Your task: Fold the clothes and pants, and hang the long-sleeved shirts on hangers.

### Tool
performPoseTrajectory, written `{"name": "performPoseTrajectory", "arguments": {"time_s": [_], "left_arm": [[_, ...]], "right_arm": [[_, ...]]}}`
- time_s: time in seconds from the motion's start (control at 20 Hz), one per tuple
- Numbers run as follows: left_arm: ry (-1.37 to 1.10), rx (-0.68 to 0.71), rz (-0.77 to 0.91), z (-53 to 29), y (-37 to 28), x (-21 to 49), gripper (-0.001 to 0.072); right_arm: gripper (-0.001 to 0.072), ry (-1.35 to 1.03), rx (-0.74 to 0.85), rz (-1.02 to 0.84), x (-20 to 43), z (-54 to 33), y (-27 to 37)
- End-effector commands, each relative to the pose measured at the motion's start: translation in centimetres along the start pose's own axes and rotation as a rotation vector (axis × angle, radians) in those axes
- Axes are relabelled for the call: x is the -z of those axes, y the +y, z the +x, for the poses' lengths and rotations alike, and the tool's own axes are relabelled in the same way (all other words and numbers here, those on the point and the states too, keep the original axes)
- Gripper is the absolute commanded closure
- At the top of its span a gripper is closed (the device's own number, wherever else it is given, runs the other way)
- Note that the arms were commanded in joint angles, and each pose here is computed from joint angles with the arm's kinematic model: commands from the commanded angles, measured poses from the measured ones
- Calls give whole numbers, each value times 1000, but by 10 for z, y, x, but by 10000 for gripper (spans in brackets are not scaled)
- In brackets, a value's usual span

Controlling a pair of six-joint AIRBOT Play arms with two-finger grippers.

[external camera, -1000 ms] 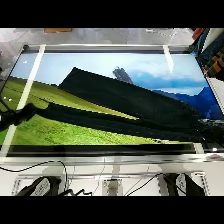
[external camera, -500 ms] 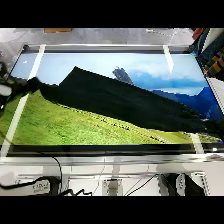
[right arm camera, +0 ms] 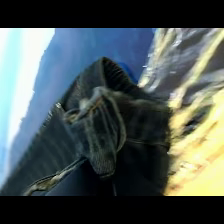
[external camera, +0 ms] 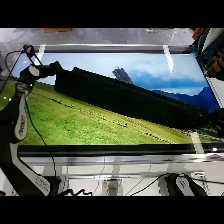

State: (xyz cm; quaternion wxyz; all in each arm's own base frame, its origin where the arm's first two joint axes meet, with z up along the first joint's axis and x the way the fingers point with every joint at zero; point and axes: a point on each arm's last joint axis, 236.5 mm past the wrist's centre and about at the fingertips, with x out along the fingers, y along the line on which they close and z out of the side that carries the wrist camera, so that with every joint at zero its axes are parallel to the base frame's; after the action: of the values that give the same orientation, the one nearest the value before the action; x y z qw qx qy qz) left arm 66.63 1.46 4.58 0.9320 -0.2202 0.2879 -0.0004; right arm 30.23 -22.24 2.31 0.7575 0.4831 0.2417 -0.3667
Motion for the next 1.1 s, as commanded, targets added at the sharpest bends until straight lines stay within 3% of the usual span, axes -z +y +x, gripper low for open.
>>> {"name": "performPoseTrajectory", "arguments": {"time_s": [0.0,0.2,0.5,0.55,0.6,0.65,0.7,1.05], "left_arm": [[-23,29,-36,31,-18,4,691],[-129,46,-96,42,-24,-10,691],[-309,89,-91,43,-46,-37,665],[-345,94,-82,41,-49,-45,511],[-366,97,-80,39,-51,-49,220],[-369,98,-79,38,-52,-50,1],[-354,97,-78,37,-51,-49,1],[-99,-17,-88,1,16,-42,6]], "right_arm": [[675,-14,-68,133,7,42,22],[675,-96,-131,319,-6,67,36],[673,-204,-196,352,-29,73,44],[610,-235,-212,344,-36,72,47],[336,-259,-223,322,-41,71,48],[60,-266,-223,293,-43,70,49],[13,-269,-219,247,-42,70,50],[22,-252,-165,-47,-34,62,50]]}}
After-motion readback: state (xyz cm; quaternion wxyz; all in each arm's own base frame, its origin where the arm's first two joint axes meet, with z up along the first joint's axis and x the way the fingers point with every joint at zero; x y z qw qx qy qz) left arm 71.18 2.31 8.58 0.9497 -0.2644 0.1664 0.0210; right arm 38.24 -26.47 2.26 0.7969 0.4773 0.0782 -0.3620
